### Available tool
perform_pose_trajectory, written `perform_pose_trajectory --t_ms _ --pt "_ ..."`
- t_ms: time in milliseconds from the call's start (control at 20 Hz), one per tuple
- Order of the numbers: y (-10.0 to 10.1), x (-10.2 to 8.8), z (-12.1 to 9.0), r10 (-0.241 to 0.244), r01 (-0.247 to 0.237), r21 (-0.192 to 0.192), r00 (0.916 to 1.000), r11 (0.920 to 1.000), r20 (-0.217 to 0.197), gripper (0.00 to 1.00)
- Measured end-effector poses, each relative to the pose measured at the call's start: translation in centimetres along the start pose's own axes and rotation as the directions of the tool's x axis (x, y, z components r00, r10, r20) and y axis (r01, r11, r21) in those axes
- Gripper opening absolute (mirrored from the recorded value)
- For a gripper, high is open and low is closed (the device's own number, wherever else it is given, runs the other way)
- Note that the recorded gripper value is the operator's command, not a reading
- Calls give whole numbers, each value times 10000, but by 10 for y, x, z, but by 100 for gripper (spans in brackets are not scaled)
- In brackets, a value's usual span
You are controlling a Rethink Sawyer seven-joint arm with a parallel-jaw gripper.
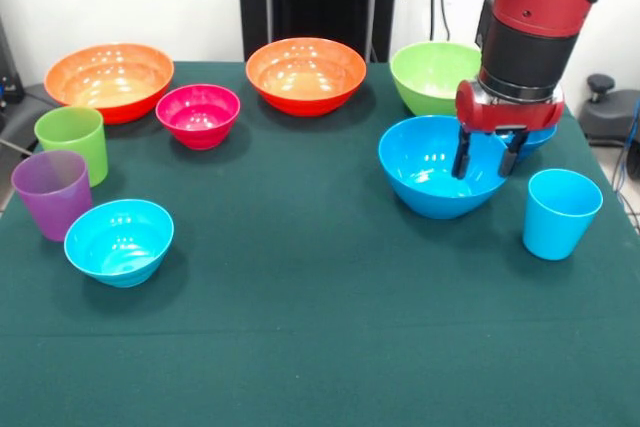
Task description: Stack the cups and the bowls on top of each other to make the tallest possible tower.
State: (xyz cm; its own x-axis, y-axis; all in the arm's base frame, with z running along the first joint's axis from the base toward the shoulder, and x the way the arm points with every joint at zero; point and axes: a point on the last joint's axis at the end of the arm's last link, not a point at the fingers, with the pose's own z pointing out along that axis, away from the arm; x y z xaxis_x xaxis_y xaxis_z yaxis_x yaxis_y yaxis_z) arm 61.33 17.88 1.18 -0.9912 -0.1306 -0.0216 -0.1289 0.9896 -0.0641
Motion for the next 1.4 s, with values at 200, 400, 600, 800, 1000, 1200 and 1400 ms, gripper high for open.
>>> perform_pose_trajectory --t_ms 200,400,600,800,1000,1200,1400 --pt "-4 -1 -1 61 -61 4 10000 10000 26 100" --pt "-16 -3 -1 249 -249 9 9997 9997 20 100" --pt "-34 -6 0 544 -544 -10 9985 9985 54 100" --pt "-54 -8 -1 893 -891 -84 9958 9960 183 100" --pt "-72 -7 -5 1103 -1103 -32 9925 9939 518 100" --pt "-72 -4 2 844 -868 167 9902 9961 1108 100" --pt "-64 -2 7 606 -642 216 9885 9977 1386 100"
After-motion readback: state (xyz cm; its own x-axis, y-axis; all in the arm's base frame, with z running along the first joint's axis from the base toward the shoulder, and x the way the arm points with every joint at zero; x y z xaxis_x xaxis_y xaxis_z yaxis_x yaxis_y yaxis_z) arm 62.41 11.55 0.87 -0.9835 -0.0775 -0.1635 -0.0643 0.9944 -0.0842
